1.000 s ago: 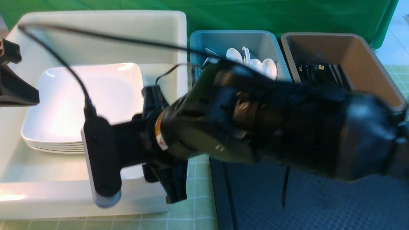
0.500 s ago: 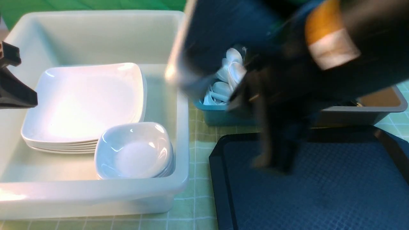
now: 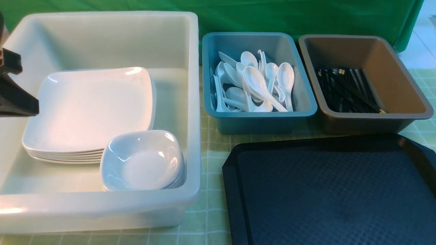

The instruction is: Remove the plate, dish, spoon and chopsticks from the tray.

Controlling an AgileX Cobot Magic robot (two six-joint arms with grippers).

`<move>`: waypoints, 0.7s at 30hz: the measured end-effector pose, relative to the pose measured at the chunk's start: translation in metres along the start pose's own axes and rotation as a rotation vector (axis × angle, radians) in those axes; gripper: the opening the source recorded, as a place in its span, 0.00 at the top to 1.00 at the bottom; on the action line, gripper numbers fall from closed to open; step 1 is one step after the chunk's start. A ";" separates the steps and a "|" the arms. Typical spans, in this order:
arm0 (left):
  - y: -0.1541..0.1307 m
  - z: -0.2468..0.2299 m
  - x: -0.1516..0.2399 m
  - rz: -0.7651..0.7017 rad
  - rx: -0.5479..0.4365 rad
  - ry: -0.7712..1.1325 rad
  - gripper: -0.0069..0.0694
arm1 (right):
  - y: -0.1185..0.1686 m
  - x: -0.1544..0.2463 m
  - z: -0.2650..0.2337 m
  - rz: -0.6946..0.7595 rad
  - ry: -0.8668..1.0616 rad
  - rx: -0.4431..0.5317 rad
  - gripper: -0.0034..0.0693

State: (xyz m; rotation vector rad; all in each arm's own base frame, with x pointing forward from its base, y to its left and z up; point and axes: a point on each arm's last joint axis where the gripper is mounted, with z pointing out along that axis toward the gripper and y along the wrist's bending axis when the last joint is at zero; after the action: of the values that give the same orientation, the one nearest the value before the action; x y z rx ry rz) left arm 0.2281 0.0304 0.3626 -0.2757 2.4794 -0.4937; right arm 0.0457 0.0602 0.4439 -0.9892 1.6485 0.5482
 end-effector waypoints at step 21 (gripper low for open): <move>0.001 0.000 0.003 0.011 -0.014 0.030 0.92 | 0.032 0.092 0.075 0.028 -0.314 -0.111 0.90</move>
State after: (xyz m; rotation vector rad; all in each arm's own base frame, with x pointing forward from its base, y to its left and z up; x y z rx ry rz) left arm 0.2257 0.0306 0.3607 -0.2615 2.5133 -0.4794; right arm 0.0548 0.1056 0.3298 -0.9096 1.3654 0.7796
